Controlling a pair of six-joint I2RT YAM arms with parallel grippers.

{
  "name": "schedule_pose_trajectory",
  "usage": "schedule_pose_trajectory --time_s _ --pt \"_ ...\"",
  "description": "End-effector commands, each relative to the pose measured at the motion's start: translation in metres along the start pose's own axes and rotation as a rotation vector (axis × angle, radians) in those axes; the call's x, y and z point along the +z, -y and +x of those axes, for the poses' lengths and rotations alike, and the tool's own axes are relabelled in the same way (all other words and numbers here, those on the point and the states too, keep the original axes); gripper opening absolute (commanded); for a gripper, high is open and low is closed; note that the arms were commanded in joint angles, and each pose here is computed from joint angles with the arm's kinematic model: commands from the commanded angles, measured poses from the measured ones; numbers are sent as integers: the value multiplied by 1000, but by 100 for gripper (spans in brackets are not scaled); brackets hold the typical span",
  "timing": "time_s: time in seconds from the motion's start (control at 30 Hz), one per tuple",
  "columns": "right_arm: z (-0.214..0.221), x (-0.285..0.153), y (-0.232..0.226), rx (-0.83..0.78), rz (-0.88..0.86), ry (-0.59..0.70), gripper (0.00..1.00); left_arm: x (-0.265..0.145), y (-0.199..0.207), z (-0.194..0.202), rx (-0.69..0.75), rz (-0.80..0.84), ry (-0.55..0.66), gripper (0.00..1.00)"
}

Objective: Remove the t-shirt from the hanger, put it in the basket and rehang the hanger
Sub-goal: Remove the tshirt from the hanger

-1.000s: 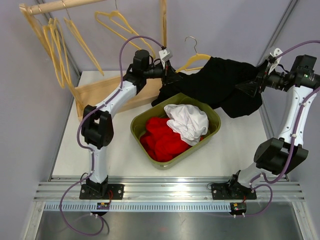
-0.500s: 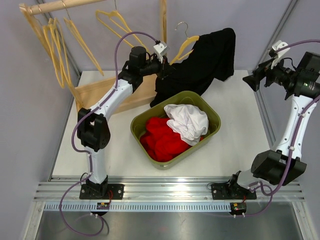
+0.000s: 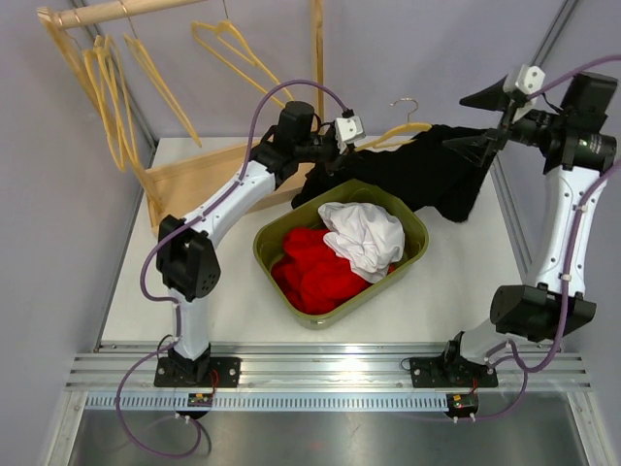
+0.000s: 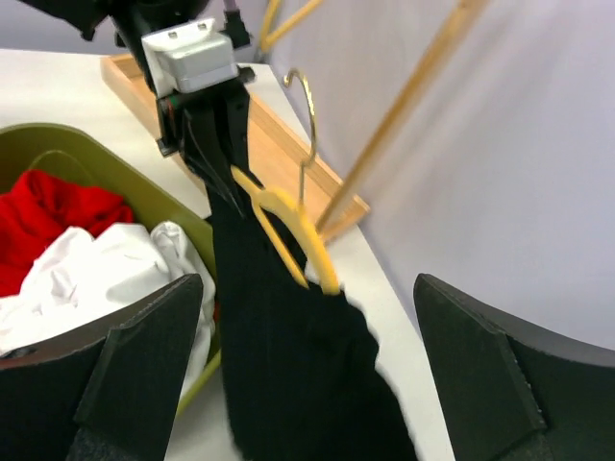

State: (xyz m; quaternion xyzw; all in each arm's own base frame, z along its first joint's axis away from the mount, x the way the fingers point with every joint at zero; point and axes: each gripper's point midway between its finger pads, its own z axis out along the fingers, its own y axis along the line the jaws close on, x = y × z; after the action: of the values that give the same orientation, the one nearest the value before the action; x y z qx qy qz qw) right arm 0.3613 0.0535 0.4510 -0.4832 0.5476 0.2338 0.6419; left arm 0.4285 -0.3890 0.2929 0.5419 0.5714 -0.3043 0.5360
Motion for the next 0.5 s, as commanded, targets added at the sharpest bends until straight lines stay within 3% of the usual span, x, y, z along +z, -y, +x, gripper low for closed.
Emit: schedule_pose_trajectory --time_s 0.0,0.03,0.07,0.13,0.47 --pt "17 31 -24 -7 -125 -48 98 -36 -11 -85 232 -37 161 0" --pt "7 38 -29 -76 -150 -80 97 -37 -12 -85 235 -40 157 0" --pt "33 51 -45 -46 -231 -152 95 -37 -13 -86 247 -45 155 0" --pt "28 56 -48 -77 -259 -170 89 -39 -13 -87 255 -45 146 0" --pt "59 72 -48 -120 -267 -302 83 -43 -12 -90 300 -43 145 0"
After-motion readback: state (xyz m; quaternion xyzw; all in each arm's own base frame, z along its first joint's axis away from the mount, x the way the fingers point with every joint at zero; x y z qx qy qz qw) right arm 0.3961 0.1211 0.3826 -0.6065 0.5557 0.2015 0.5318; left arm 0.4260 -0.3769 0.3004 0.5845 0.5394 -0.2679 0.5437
